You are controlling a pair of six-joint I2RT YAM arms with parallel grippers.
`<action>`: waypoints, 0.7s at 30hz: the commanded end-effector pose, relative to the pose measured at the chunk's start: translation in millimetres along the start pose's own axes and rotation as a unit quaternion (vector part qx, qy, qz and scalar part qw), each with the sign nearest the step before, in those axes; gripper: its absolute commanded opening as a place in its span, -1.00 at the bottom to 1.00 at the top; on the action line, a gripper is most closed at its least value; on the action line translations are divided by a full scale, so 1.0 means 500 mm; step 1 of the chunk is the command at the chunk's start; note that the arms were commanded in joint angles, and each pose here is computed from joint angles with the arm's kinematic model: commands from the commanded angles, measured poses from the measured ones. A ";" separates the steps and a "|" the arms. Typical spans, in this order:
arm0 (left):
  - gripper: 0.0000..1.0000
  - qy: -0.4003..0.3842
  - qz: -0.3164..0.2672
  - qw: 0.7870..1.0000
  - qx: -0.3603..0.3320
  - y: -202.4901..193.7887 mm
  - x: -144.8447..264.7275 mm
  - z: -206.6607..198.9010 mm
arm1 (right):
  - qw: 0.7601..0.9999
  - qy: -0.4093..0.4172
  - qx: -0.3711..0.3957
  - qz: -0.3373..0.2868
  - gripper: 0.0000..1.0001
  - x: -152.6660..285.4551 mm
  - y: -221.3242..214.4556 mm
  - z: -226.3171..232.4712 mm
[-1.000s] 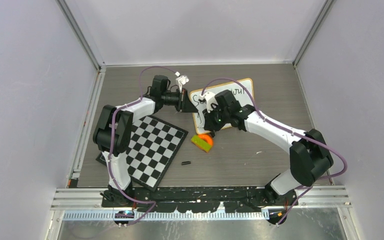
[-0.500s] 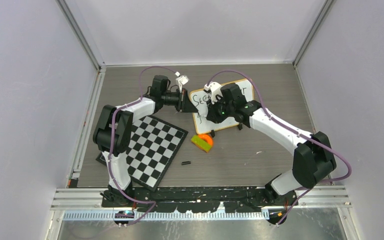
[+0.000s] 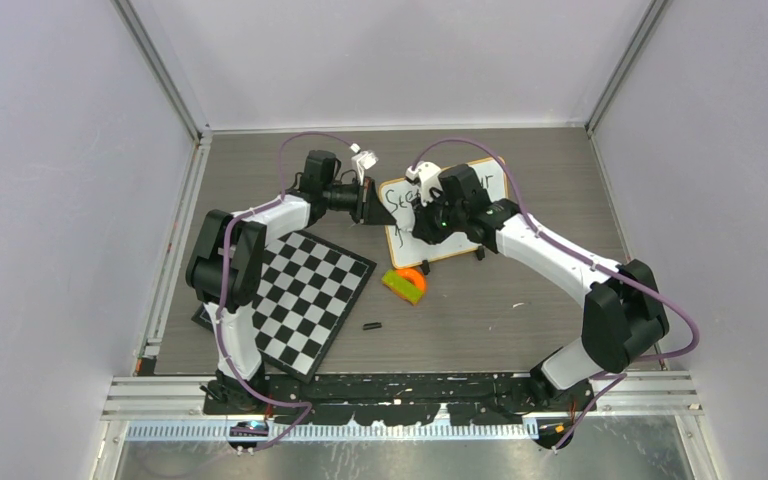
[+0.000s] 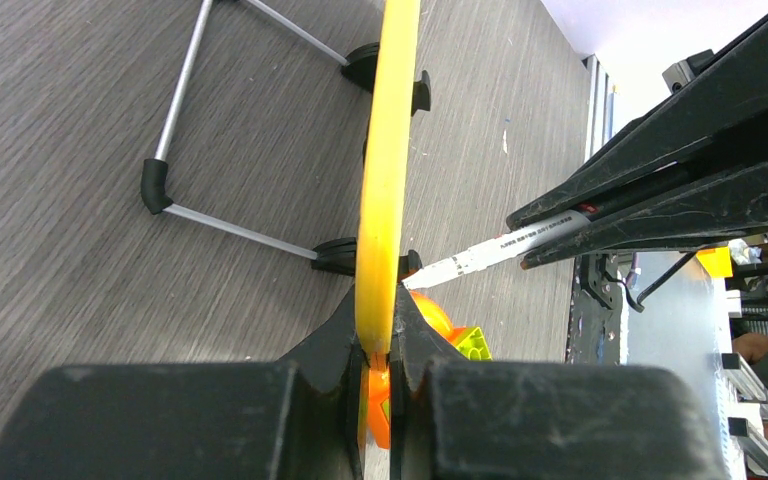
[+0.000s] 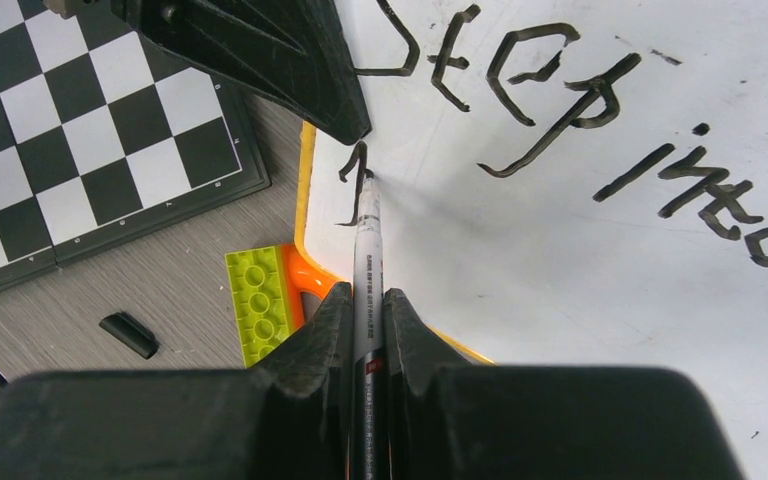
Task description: Write a sentence on the whiteboard
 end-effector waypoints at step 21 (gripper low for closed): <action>-1.00 0.015 -0.006 1.000 -0.018 0.024 0.001 0.003 | 1.000 -0.011 -0.012 -0.001 -1.00 0.002 -0.016 -0.012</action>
Point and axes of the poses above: each gripper's point midway between its finger pads, its own x axis back along the fingers, its own z axis along the line the jaws close on, y = z × x, the point moved 8 cm from there along x, back along the fingers, and after that the axes turned 14 degrees about -x, right-handed, at the moved point
